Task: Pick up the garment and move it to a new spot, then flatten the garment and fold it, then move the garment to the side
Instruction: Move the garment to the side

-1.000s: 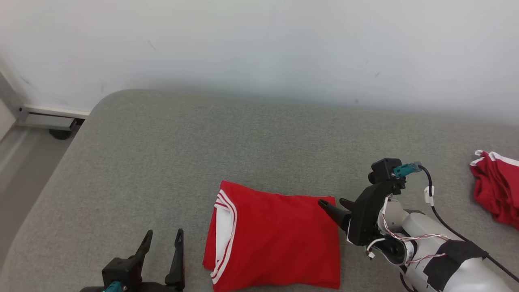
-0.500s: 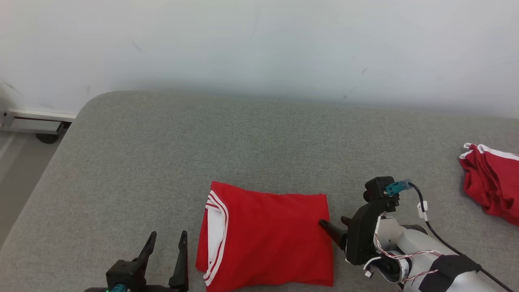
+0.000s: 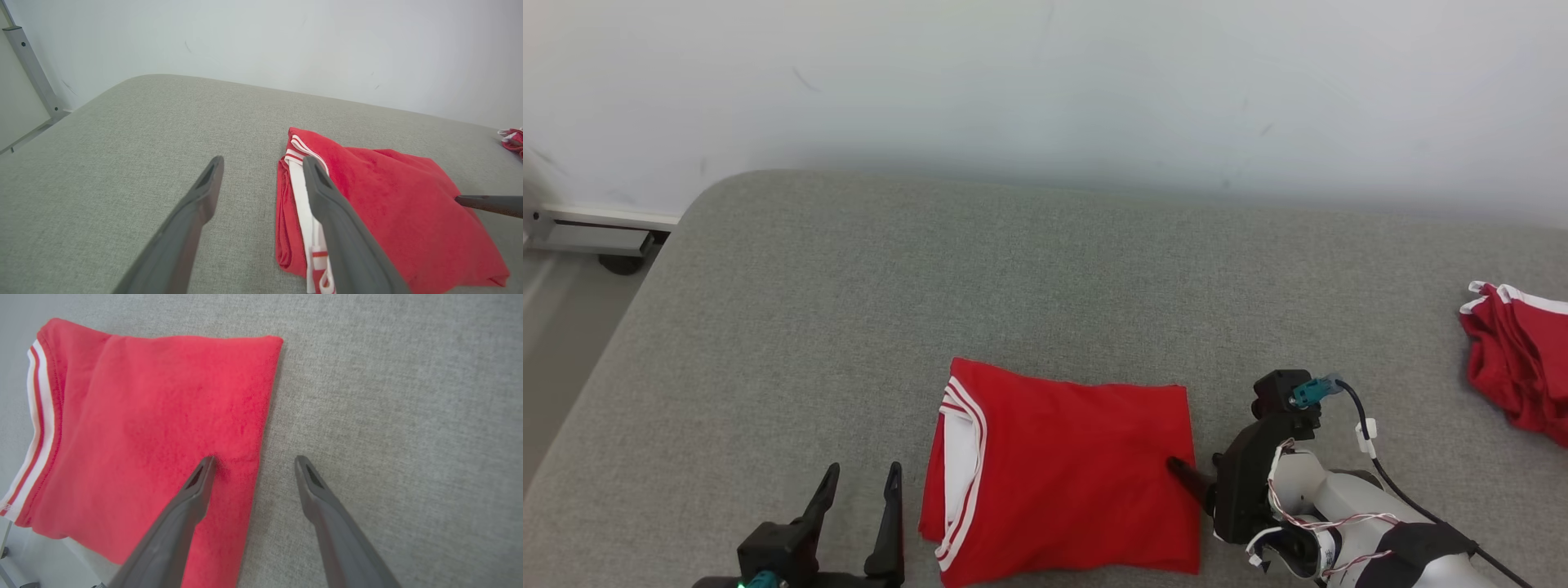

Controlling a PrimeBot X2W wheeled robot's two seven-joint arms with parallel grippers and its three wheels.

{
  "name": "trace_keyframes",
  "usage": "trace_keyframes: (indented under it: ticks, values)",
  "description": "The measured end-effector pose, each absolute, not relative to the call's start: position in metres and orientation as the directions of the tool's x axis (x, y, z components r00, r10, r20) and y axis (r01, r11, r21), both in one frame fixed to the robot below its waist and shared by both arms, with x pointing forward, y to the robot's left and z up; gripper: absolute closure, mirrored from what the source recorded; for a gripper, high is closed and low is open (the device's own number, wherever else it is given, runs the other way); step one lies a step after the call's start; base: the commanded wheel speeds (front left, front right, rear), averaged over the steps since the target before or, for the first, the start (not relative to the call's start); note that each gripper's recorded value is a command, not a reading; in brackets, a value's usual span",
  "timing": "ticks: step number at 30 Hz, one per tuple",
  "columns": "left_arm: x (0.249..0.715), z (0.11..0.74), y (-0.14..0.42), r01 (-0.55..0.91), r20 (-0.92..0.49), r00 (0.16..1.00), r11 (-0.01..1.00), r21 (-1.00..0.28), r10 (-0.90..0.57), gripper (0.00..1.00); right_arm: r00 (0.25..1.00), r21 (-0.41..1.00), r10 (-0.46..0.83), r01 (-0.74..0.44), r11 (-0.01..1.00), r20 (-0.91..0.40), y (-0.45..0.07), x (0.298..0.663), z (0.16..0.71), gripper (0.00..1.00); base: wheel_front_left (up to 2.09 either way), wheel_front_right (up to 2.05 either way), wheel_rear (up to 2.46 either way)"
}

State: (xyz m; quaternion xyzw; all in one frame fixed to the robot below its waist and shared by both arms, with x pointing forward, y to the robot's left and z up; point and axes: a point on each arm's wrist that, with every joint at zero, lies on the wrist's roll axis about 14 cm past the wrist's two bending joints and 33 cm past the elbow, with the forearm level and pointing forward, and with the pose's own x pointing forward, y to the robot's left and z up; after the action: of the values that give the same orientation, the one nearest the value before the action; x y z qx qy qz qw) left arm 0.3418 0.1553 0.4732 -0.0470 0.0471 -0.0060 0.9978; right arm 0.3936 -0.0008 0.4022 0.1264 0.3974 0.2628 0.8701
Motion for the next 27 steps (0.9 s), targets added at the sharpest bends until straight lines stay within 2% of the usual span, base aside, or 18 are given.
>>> trace_keyframes:
  ticks: [15, 16, 17, 18, 27]
  values:
    - [0.348, 0.477, 0.156, -0.002, -0.084, 0.996, 0.995, -0.103, -0.007, 0.00, 0.518, 0.458, 0.557, -0.318, 0.830, -0.649, 0.009, 0.392, 0.390, 0.00, 0.00, 0.00, 0.00]
    - [0.348, 0.477, 0.156, -0.003, -0.085, 0.996, 0.995, -0.103, -0.006, 0.00, 0.516, 0.459, 0.558, -0.318, 0.830, -0.650, 0.010, 0.391, 0.390, 0.39, 0.00, 0.00, 0.00]
    - [0.348, 0.477, 0.156, -0.004, -0.086, 0.996, 0.995, -0.103, -0.005, 0.00, 0.514, 0.459, 0.558, -0.318, 0.830, -0.652, 0.011, 0.391, 0.389, 0.64, 0.00, 0.00, 0.00]
    - [0.348, 0.476, 0.156, -0.006, -0.089, 0.996, 0.994, -0.105, -0.004, 0.00, 0.512, 0.460, 0.558, -0.318, 0.829, -0.653, 0.011, 0.391, 0.388, 1.00, 0.00, 0.00, 0.00]
    - [0.350, 0.471, 0.154, -0.002, -0.101, 0.995, 0.993, -0.115, -0.010, 0.00, 0.517, 0.484, 0.576, -0.316, 0.816, -0.633, 0.011, 0.395, 0.395, 1.00, 0.00, 0.00, 0.00]
